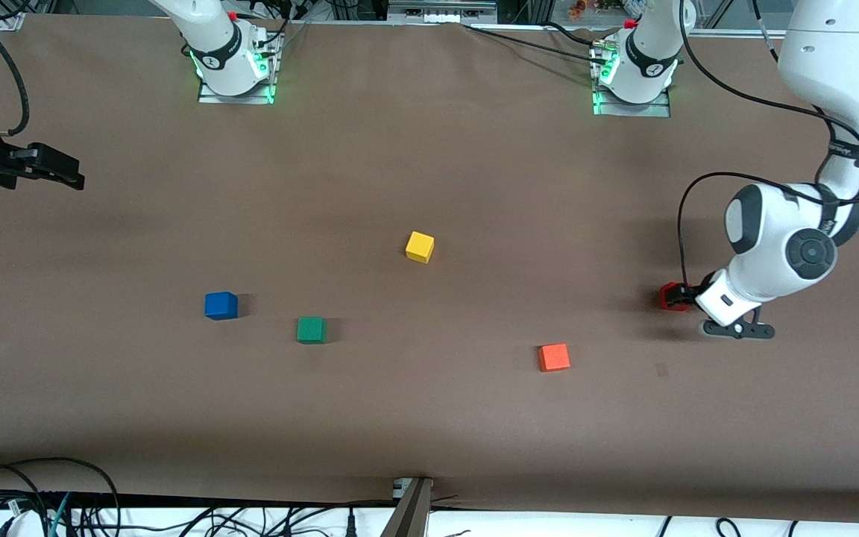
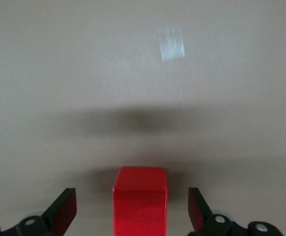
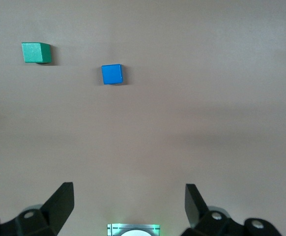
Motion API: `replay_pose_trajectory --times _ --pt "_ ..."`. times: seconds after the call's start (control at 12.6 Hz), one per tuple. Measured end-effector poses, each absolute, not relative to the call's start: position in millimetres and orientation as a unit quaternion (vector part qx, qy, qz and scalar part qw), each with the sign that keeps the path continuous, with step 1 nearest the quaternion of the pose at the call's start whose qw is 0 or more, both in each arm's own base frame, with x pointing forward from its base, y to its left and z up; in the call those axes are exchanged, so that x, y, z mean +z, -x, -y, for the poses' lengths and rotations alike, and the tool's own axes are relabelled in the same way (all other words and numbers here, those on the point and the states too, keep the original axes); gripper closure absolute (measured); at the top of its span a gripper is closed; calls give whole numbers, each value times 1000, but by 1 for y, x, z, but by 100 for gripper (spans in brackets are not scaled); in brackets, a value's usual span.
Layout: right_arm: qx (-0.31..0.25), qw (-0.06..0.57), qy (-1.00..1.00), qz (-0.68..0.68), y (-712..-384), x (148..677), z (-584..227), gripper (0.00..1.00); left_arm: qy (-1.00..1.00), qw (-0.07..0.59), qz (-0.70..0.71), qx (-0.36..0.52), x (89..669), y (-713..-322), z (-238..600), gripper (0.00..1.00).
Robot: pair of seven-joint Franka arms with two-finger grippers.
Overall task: Pass red block to right arm, stack on blue
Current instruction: 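Lower the left gripper onto the red cube and close it, then lift the red cube with the left gripper while the right gripper approaches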
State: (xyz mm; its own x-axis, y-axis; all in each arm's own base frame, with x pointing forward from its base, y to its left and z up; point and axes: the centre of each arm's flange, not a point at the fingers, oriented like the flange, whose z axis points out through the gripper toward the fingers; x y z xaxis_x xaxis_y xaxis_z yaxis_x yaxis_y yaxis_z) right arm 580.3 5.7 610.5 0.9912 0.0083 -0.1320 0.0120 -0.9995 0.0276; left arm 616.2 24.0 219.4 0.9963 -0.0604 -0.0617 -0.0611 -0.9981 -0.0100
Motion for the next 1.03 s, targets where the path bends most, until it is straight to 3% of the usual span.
replay_pose_trajectory --times 0.48,0.79,1.03 --pt "-67 14 -998 -5 -581 610 -6 0 998 2 -31 59 180 -603 -22 0" --pt "-68 14 -998 -6 -581 609 -6 0 998 1 -32 53 178 -606 -21 44" --pt "-69 14 -997 -6 -582 607 -6 0 998 -2 -39 40 188 -614 -12 44"
